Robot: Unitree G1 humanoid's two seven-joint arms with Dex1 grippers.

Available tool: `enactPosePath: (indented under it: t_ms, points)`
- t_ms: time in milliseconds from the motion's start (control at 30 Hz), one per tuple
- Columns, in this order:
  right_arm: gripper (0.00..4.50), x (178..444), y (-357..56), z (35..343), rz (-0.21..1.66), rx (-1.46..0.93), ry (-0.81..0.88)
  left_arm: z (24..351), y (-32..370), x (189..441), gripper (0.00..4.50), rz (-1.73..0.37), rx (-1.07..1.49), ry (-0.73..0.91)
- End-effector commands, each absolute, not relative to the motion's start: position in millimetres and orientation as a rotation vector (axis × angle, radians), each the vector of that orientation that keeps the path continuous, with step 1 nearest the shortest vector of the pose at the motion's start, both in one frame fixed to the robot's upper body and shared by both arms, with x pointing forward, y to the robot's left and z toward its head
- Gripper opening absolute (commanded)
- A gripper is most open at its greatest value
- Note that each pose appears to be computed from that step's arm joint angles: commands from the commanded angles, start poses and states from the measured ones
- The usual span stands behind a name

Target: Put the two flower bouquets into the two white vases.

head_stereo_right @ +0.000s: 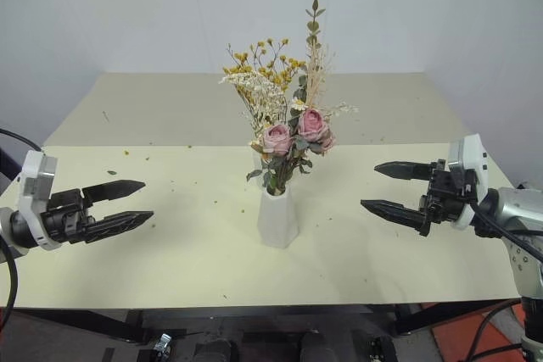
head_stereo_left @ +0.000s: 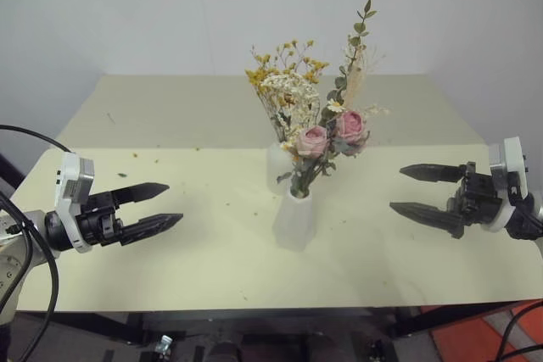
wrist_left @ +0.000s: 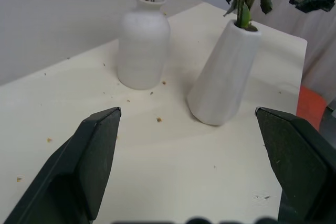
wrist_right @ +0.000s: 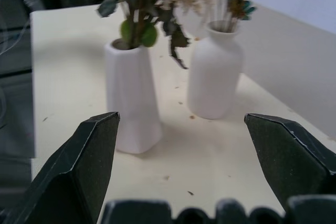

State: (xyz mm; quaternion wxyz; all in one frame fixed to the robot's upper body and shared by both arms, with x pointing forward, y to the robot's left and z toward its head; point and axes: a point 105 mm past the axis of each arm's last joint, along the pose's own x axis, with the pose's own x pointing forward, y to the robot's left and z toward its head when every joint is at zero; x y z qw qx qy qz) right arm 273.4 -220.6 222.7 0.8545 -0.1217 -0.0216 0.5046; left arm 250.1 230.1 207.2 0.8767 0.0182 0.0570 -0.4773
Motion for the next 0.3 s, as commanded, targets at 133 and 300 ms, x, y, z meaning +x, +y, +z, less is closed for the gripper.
enactPosePath:
  t_ms: [133,300]
  points:
    - [4.5,262.4,-227.0,233.6,1.017,-0.279,-0.079,222.6,220.9,246.2,4.48,-1.03,0.072,0.062]
    - [4.5,260.0,-231.2,229.4,0.981,-0.269,-0.078,225.9,213.2,248.3,4.48,-1.046,0.075,0.044]
